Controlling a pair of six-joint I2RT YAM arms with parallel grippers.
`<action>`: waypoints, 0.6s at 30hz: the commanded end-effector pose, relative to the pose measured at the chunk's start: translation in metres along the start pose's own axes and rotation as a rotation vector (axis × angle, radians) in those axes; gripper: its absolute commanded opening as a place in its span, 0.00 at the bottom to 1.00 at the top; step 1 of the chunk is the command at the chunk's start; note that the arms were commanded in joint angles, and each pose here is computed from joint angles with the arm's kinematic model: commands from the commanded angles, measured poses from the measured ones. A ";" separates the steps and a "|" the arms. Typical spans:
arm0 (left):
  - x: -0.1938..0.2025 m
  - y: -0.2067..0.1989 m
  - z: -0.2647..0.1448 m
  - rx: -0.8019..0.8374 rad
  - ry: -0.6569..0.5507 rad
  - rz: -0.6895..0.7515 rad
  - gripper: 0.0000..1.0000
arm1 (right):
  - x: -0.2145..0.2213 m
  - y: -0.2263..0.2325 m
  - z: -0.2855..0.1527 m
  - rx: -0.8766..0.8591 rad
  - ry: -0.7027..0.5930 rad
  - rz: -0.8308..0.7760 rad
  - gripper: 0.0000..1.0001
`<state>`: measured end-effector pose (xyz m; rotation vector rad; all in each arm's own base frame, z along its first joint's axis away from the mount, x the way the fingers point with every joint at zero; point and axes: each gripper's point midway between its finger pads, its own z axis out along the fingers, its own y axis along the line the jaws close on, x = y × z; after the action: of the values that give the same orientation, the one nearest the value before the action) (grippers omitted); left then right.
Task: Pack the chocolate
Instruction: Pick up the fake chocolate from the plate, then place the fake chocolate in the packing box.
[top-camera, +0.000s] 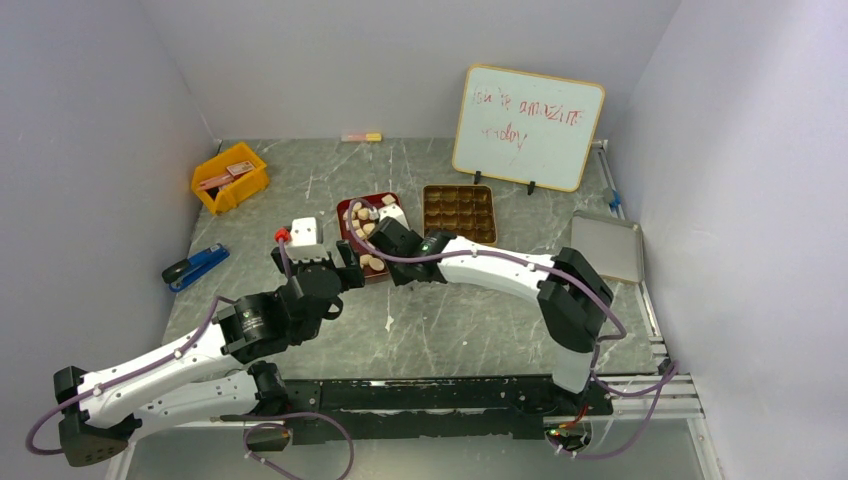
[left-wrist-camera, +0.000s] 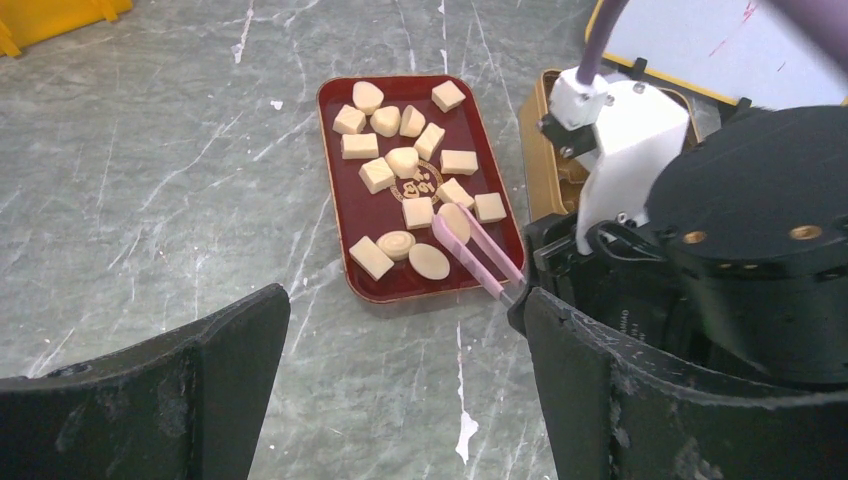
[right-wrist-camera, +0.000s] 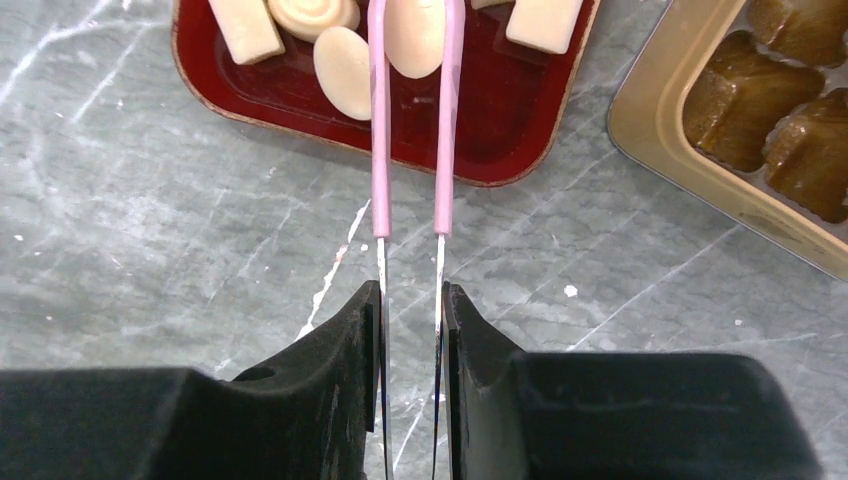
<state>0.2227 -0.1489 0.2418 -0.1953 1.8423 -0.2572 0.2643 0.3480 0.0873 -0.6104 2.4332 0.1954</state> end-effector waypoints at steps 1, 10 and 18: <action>-0.008 -0.001 -0.001 -0.011 -0.021 -0.014 0.92 | -0.037 -0.001 -0.036 -0.027 -0.115 0.047 0.05; -0.011 -0.001 -0.002 -0.007 -0.021 -0.021 0.91 | -0.060 -0.022 -0.065 0.019 -0.184 0.081 0.04; -0.011 -0.003 -0.002 -0.005 -0.019 -0.007 0.92 | -0.084 -0.104 -0.073 0.107 -0.235 0.202 0.03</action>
<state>0.2229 -0.1495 0.2398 -0.1898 1.8481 -0.2491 0.3006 0.3030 0.1584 -0.4077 2.3396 0.2154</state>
